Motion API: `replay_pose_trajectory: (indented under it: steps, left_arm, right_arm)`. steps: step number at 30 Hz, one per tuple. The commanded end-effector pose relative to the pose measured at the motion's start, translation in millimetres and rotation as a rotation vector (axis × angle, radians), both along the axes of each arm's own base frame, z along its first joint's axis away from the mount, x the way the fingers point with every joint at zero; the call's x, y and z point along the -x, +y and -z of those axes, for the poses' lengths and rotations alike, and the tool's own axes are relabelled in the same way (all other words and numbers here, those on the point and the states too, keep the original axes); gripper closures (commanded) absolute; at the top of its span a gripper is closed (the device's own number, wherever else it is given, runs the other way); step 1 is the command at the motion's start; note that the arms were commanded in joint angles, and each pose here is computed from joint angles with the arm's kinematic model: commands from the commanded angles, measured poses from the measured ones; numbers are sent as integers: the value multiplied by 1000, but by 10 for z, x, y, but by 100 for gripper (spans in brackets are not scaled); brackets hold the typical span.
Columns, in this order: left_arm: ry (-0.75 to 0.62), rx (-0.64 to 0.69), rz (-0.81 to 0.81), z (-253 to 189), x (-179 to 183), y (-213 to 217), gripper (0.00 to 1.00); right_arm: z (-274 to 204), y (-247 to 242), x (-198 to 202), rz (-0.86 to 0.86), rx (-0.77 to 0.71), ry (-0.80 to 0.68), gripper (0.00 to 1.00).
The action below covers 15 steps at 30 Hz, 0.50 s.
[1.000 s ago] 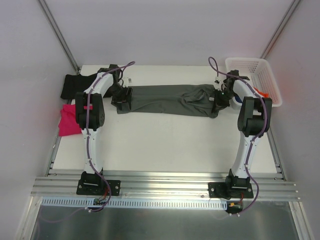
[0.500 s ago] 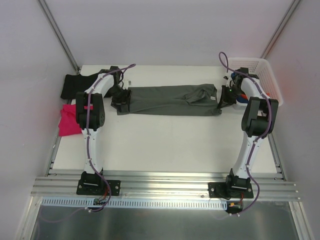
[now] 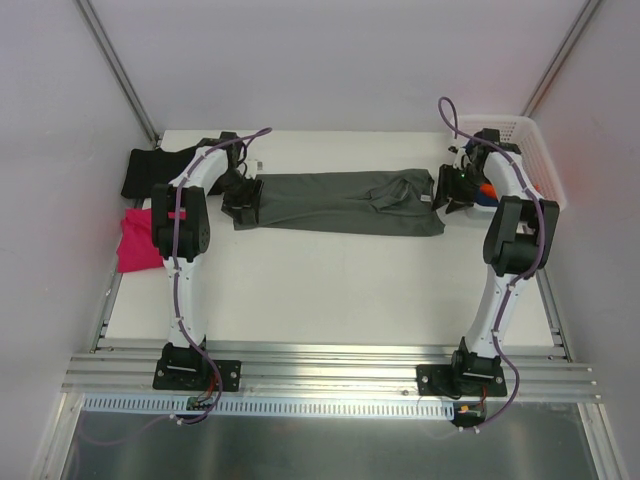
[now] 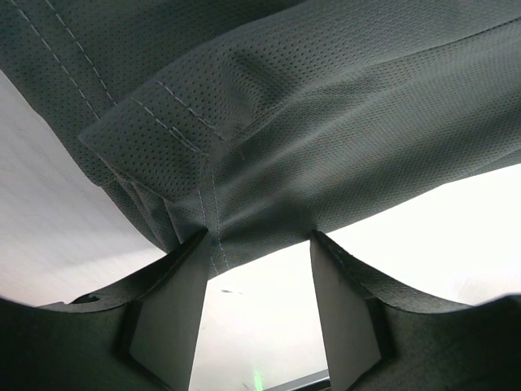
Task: Fold and stack the t-shirts
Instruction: Fold the other side of the tshirt into a rectangle
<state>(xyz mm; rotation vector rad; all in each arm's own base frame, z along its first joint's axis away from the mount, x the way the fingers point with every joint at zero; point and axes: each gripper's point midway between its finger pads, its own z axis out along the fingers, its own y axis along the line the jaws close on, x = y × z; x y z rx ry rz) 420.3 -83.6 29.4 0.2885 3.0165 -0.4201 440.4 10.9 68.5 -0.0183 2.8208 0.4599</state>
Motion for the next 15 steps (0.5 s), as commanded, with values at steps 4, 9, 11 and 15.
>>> replay_pose_trajectory:
  steps: [4,9,11,15]
  left_arm:
    - [-180,40,41,-658,-268,-112,43]
    - [-316,86,72,-1035,-568,-238,37]
    - [-311,121,79,-991,-622,-320,36]
    - [-265,158,77,-823,-626,-462,37]
  right_arm:
    - [-625,-199,-191,44,74,-178,49]
    - [-658,253,-331,-13,-21,-197,52]
    - [-559,478,-379,-42,-62,-176,52]
    - [-512,859,-542,-100,-116,-189,51]
